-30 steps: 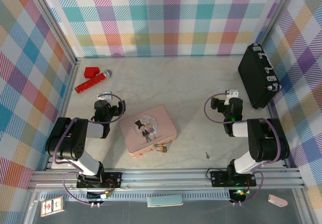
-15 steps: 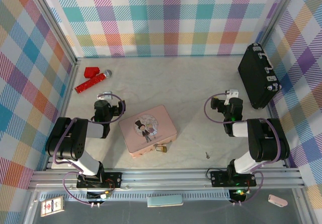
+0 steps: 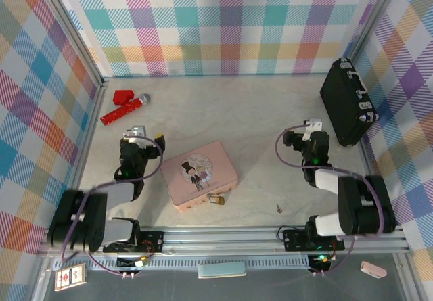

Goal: Unlock a padlock with a key

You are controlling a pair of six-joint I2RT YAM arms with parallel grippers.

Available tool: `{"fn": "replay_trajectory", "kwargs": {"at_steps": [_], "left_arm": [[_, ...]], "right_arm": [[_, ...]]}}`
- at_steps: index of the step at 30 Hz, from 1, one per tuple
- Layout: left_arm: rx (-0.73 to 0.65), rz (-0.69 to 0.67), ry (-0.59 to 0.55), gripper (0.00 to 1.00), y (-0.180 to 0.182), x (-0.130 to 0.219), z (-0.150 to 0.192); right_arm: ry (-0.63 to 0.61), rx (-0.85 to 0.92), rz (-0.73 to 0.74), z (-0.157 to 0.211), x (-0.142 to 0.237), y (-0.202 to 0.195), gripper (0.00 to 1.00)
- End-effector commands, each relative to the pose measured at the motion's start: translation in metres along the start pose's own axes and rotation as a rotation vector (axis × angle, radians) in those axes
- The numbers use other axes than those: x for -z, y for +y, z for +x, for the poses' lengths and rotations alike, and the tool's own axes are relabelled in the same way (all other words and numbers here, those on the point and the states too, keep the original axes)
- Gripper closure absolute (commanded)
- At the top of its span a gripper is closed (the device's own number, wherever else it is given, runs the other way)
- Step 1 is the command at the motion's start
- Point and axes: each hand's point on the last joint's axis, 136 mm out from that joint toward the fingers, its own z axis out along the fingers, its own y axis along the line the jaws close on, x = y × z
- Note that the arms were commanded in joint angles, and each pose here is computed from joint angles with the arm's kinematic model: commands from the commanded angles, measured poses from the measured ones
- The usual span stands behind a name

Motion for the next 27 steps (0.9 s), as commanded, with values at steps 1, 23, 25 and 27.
{"fn": "replay_trajectory", "kwargs": {"at_steps": [1, 23, 25, 27], "left_arm": [[0.063, 0.004, -0.07, 0.0, -0.002, 0.024, -0.044], [0.542, 0.192, 0.498, 0.0, -0.048, 0.135, -0.058], [0.543, 0.23, 0.555, 0.0, -0.057, 0.142, -0.047], [0.54, 0.257, 0.597, 0.0, -0.066, 0.149, -0.034]], "right_arm": [[0.013, 0.013, -0.042, -0.011, 0.02, 0.011, 0.01], [0.485, -0.485, -0.229, -0.045, 0.14, 0.061, 0.01], [0.562, -0.489, -0.247, -0.034, 0.147, 0.068, 0.02], [0.649, -0.479, -0.249, -0.019, 0.155, 0.076, 0.03]]}}
